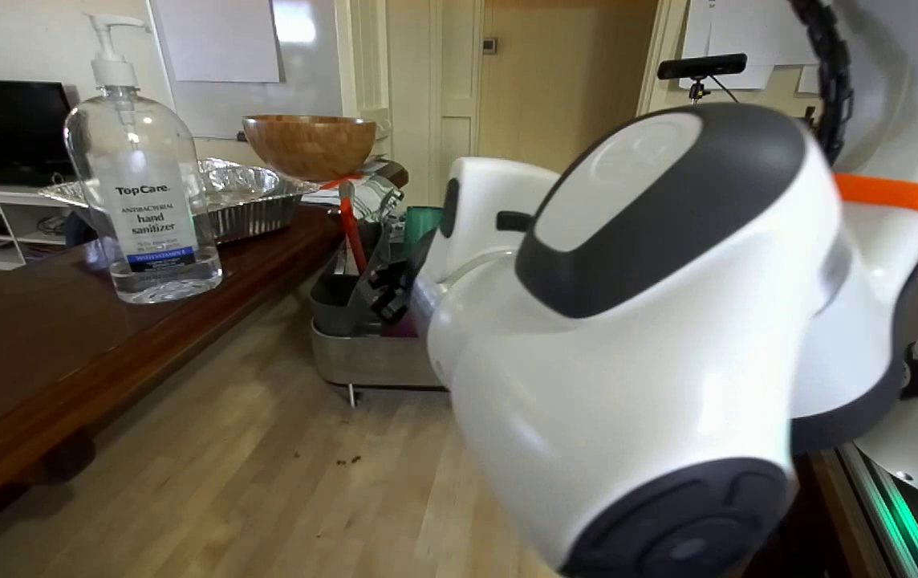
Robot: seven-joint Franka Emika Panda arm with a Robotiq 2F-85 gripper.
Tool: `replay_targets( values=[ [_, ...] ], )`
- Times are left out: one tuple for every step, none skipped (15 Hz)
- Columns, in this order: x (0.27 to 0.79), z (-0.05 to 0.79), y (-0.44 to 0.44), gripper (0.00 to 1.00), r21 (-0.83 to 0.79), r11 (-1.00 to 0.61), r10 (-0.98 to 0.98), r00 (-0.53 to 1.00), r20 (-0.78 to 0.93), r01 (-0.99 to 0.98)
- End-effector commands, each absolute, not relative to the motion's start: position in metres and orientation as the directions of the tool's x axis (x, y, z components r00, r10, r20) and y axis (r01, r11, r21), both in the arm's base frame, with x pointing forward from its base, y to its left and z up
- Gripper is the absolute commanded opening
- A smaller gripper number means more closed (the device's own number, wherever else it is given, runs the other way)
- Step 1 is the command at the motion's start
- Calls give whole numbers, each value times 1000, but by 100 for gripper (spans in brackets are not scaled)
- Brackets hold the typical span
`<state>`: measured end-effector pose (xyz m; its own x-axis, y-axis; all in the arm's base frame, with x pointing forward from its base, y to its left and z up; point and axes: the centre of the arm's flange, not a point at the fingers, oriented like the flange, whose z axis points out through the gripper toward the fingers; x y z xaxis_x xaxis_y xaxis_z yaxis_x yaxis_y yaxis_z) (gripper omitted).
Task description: Put the pink cup in an upside down position
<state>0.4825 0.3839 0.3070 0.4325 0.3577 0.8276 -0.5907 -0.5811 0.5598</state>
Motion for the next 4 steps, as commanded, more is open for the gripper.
replay_targets(
  values=[
    [426, 320, 338, 100, 544, -604, 337, 432, 836, -582],
    [419, 316, 322, 100, 546, -589, 298, 469, 832, -595],
    [418, 310, 308, 100, 545, -578, 273, 485, 831, -607],
    [438, 312, 350, 100, 559, -571, 321, 463, 826, -601]
  ],
)
